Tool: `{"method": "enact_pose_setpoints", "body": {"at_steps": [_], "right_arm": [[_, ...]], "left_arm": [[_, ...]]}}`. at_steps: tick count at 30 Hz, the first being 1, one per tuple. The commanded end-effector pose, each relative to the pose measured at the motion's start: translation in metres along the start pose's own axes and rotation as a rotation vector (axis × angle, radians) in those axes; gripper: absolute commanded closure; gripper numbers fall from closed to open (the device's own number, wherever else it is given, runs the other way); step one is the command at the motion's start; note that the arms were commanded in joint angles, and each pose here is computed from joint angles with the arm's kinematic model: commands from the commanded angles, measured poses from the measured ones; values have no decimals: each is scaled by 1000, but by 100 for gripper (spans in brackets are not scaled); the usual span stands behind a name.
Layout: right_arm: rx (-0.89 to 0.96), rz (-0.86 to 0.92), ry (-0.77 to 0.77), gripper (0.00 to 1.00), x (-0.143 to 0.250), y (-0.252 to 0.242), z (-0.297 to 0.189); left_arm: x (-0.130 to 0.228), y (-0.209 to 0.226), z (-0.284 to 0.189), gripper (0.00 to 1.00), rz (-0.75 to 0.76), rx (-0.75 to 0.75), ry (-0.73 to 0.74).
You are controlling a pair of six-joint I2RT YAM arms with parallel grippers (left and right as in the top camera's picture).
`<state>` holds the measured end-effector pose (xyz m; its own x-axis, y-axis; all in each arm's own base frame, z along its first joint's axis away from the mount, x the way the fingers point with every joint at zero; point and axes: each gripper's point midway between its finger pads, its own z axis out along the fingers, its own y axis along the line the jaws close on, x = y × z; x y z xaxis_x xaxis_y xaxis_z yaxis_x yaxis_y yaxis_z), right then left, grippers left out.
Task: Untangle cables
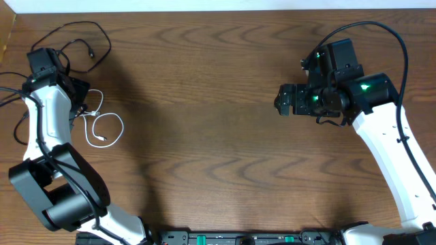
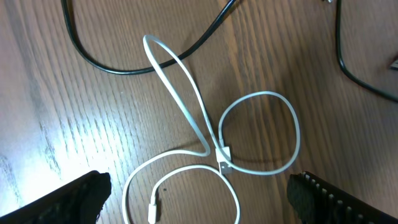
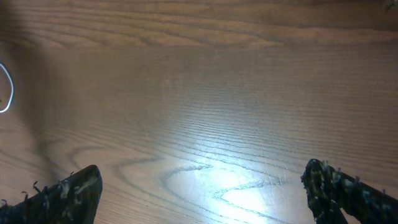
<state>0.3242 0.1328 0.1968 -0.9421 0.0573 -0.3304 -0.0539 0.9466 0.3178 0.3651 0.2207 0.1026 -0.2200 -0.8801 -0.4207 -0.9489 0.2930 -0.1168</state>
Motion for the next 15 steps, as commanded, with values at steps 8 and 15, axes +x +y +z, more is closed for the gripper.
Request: {"method": "enact_pose_setpoints", "body": {"at_steps": [8,15], "right_arm": [[-3,15,12,1,5,-1,-2],[-3,14,10,1,5,-1,-2]], "left_arm": [[-3,2,57,26,8,-51,-12],[6,-5,67,81,10,-19,30]]}}
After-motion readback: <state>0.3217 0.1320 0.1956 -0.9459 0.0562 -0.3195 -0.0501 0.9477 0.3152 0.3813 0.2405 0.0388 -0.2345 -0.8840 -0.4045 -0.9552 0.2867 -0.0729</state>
